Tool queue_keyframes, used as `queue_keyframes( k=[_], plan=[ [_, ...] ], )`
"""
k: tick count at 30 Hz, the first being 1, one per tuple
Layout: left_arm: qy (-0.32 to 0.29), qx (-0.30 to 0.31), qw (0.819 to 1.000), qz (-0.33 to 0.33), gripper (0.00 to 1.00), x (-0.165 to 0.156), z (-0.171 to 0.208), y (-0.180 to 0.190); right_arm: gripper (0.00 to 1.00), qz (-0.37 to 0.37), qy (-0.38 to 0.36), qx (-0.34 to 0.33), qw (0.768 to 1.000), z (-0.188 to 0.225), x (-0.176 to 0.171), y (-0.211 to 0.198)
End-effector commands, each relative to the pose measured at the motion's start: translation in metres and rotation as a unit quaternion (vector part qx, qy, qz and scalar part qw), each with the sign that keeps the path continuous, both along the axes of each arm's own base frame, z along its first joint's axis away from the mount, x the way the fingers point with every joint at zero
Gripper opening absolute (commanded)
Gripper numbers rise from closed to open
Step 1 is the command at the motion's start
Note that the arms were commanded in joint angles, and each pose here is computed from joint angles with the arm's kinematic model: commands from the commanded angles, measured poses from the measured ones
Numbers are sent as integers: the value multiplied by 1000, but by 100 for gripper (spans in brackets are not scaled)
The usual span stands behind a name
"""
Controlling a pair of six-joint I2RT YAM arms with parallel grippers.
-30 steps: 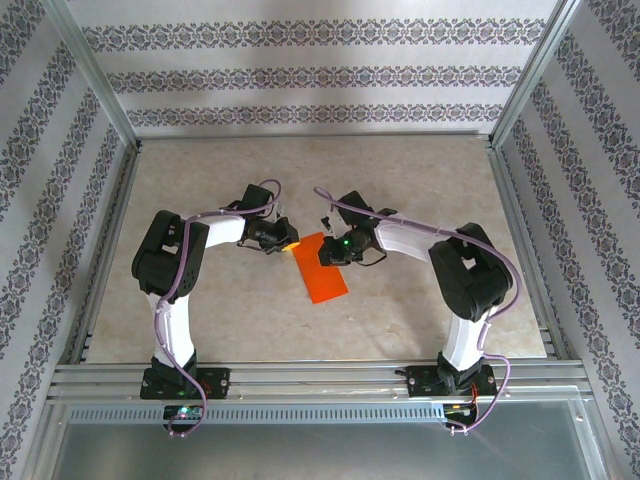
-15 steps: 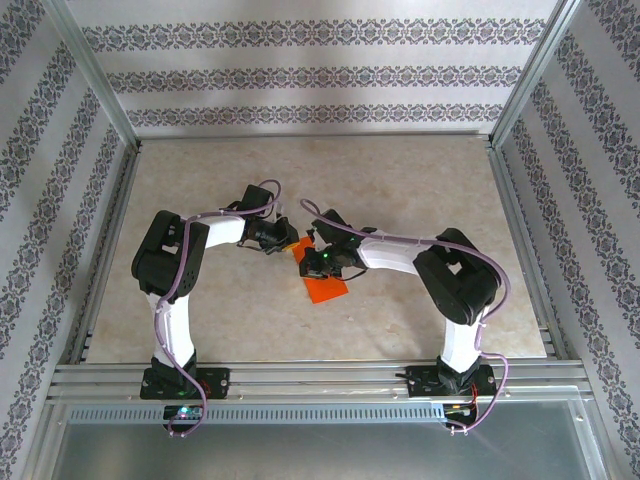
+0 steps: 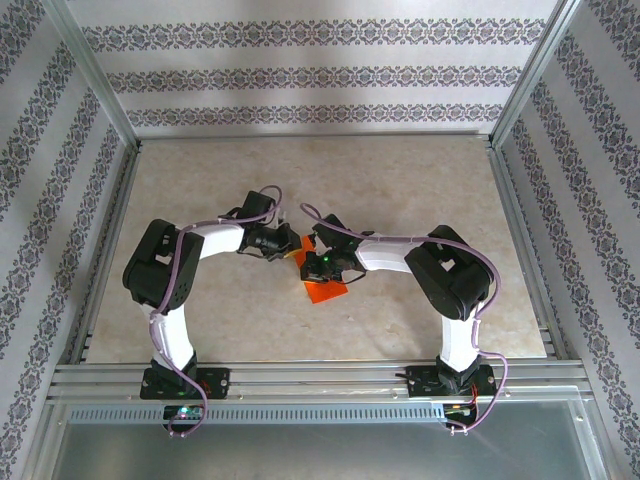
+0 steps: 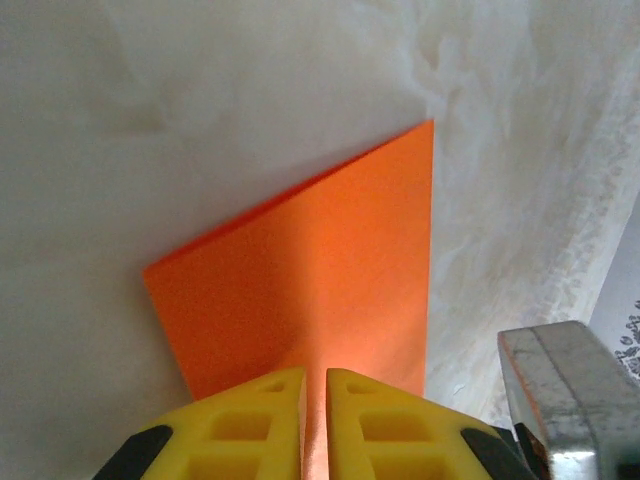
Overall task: Fold a paper plane with a square sheet of paper (pick it up from the middle)
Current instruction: First fold the square sheet of paper in half at the center of the table.
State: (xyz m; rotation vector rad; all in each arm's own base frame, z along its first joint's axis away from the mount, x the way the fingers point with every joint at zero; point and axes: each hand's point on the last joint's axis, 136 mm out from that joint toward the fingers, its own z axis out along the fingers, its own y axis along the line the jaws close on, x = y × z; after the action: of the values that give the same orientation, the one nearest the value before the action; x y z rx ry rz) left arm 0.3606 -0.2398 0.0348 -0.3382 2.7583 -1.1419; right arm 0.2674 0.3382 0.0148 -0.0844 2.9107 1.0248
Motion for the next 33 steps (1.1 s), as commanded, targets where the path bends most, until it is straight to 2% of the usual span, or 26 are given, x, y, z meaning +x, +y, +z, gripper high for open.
queue_keyframes(
  k=[1,9,13,28,33],
  plan=[
    [18,-2,1000,0,13,-6,-12,-6,3,-2,30,-39,999,-27,-13,-18],
    [54,68,996,15,12,-13,-45,14,3,10,29,-28,999,-20,-20,-19],
    [67,97,993,20,11,-18,-58,23,4,21,37,-22,999,-15,-34,-23],
    [61,99,993,13,11,-13,-57,22,4,65,87,-35,993,-20,-108,-41],
    [44,93,995,-4,11,-6,-47,17,4,56,69,-32,996,-12,-102,-45]
  ],
)
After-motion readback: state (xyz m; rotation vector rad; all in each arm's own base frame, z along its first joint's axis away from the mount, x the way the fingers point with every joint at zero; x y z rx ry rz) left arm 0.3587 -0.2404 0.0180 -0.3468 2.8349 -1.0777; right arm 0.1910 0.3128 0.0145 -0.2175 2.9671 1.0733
